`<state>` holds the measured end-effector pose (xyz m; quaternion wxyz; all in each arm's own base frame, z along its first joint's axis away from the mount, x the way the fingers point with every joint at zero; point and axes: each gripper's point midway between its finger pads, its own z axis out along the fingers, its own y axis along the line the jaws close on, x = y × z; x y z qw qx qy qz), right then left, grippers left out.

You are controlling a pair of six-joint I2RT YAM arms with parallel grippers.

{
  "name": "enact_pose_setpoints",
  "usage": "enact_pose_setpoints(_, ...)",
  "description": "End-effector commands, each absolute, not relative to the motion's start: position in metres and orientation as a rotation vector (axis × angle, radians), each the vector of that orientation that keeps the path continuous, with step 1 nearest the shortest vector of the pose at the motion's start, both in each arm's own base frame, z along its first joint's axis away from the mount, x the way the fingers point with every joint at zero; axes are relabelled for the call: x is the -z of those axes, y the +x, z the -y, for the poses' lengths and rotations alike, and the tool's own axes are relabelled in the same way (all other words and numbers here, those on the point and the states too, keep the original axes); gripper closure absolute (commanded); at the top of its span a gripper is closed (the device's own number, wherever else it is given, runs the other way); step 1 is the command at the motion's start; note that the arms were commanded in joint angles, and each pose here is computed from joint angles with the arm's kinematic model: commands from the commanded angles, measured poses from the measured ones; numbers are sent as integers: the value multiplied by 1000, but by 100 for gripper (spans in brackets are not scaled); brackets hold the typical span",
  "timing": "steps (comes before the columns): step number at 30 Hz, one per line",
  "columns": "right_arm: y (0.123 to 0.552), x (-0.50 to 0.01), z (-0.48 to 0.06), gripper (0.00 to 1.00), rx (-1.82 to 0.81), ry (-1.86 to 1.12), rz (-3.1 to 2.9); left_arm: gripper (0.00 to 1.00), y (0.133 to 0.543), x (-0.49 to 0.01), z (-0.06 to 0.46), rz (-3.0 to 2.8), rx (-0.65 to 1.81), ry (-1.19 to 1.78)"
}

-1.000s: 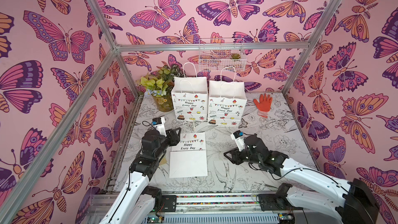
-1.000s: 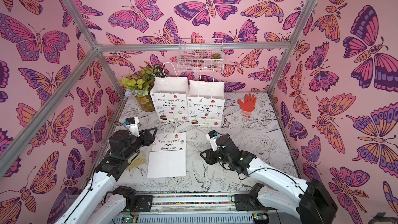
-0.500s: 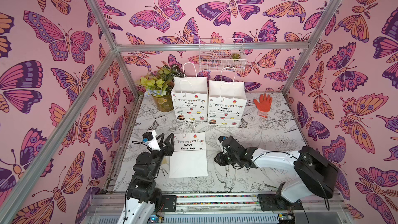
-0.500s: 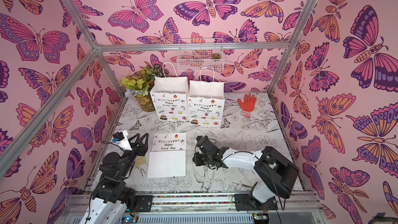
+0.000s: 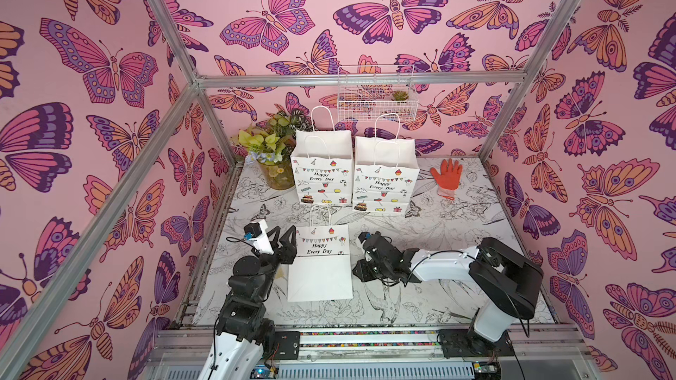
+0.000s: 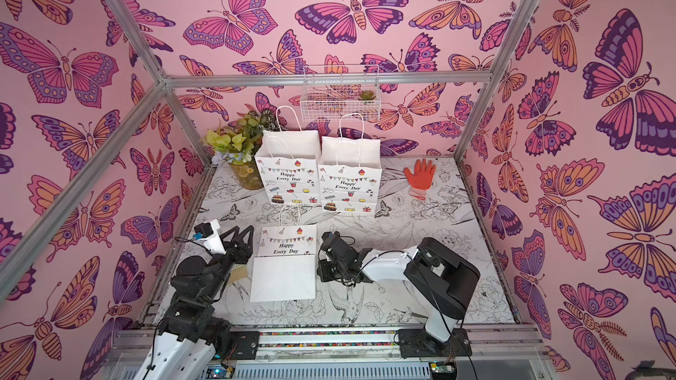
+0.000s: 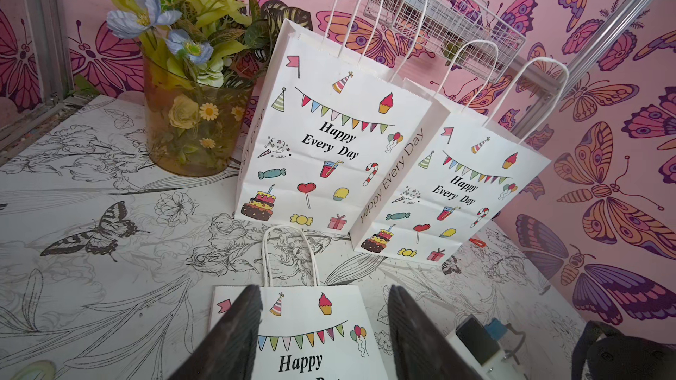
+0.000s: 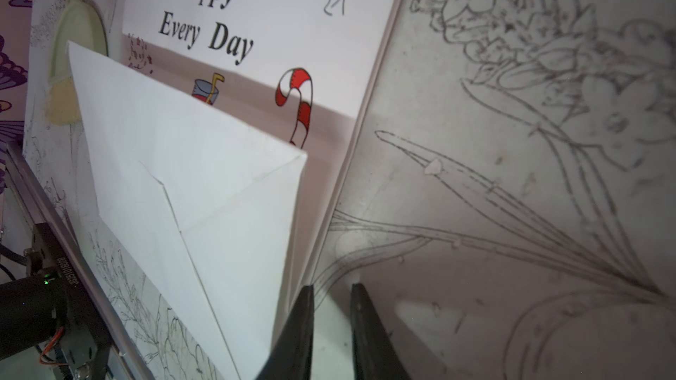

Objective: Put away the paper bag
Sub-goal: Adjust the paper bag at the center of the board.

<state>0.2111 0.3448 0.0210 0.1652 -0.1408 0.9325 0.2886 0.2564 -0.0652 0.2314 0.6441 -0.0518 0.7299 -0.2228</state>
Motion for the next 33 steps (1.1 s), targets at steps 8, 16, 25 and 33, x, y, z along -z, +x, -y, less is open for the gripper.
enact_pose_setpoints(8, 213, -12, -351, 78, -782, -429, -2674, 42, 258, -234, 71, -1645, 549, -111)
enact_pose_setpoints(16, 218, -5, -354, 78, -742, -439, -2688, 42, 258, -234, 72, -1645, 556, -109)
enact_pose_setpoints(25, 227, 1, -353, 78, -665, -432, -2694, 42, 257, -235, 73, -1643, 563, -104)
enact_pose_setpoints(33, 238, -14, -337, 73, -545, -419, -2627, 41, 256, -239, 76, -1638, 577, -89)
